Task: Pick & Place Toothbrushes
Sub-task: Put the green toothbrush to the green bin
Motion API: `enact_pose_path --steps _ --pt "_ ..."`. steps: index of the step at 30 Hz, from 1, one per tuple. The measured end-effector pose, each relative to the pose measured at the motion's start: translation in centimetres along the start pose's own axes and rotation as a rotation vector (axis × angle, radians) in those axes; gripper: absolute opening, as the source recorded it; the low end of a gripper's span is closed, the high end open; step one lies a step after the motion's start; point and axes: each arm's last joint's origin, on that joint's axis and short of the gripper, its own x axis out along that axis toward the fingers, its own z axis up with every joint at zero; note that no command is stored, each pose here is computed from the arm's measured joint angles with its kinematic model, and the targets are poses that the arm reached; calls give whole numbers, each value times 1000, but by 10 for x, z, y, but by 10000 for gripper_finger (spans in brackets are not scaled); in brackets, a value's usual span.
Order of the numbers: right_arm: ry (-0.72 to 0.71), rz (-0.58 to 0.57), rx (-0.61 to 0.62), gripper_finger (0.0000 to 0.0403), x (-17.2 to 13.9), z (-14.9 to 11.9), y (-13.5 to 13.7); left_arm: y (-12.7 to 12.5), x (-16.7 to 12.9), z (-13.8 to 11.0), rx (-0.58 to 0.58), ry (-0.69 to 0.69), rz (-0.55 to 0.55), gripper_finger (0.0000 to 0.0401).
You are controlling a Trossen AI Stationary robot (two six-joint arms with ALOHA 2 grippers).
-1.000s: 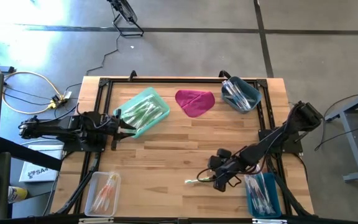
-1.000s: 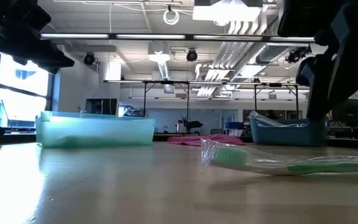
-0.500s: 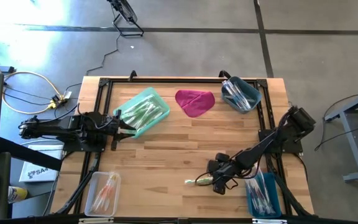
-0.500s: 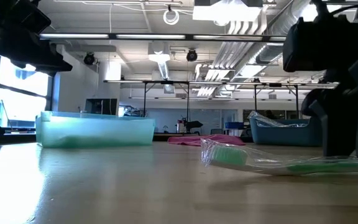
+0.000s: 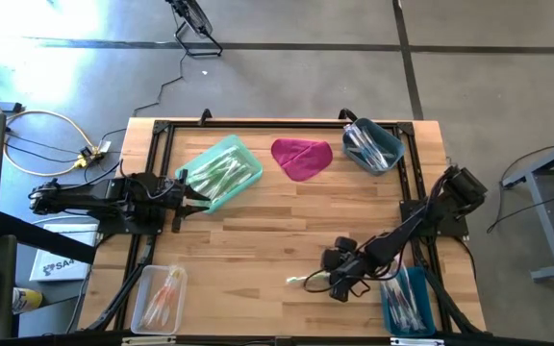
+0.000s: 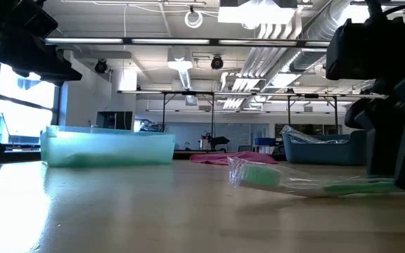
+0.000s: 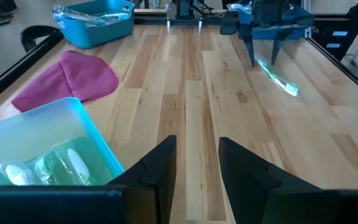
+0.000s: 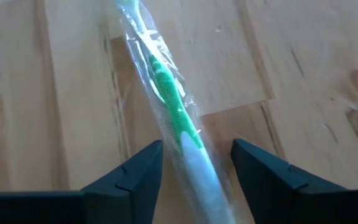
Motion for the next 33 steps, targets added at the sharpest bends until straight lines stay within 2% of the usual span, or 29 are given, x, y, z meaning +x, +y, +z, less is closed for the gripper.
enact_pose_path --steps 8,20,29,33 --pt "-64 -69 -53 119 1 2 -3 0 0 0 0 0 0 116" --pt "-77 -70 -51 54 1 3 -3 0 0 0 0 0 1 116" --pt "-107 -19 -35 43 -2 7 0 0 0 0 0 0 0 116" --pt "-125 -2 -27 25 -10 9 0 0 0 0 0 0 1 116"
